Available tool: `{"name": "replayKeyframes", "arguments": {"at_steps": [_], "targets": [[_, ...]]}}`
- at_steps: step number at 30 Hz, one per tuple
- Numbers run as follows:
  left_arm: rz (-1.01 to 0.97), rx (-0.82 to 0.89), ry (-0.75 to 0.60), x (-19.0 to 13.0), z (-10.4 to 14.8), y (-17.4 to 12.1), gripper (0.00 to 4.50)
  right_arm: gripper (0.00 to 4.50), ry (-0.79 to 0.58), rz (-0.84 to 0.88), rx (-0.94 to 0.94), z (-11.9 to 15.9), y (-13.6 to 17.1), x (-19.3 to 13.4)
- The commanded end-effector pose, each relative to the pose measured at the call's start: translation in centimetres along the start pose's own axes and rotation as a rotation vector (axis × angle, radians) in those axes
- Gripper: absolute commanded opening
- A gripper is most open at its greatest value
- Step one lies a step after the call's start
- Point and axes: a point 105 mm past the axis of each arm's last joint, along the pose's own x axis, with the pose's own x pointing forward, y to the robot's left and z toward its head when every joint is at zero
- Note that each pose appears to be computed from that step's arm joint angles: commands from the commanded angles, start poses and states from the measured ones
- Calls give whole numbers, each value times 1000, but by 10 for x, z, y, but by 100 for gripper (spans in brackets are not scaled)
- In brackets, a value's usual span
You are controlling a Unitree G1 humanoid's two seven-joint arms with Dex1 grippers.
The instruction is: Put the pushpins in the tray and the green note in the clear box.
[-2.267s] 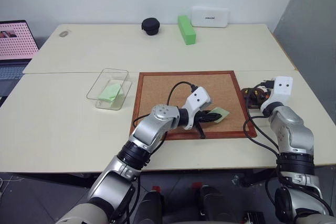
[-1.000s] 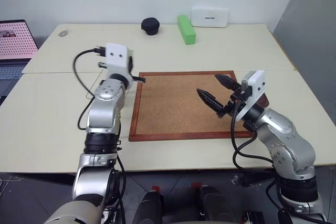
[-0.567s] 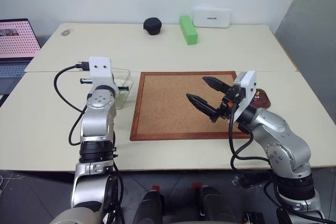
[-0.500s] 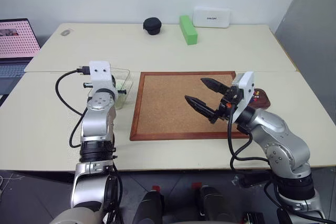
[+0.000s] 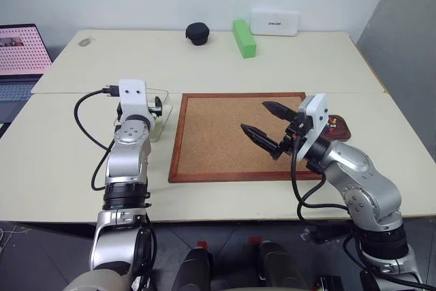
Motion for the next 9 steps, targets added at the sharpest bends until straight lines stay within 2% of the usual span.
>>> {"name": "replayKeyframes", "arguments": {"at_steps": [1, 4, 9], "targets": [[-224, -34, -99, -21, 17, -38, 449, 450, 24, -156, -74, -7, -23, -4], [-320, -41, -69, -41, -3, -56, 449, 450, 91, -322, -59, -28, -44, -11], [-309, -101, -39, -58, -21, -67, 449, 450, 153, -491, -56, -45, -58, -20]]}}
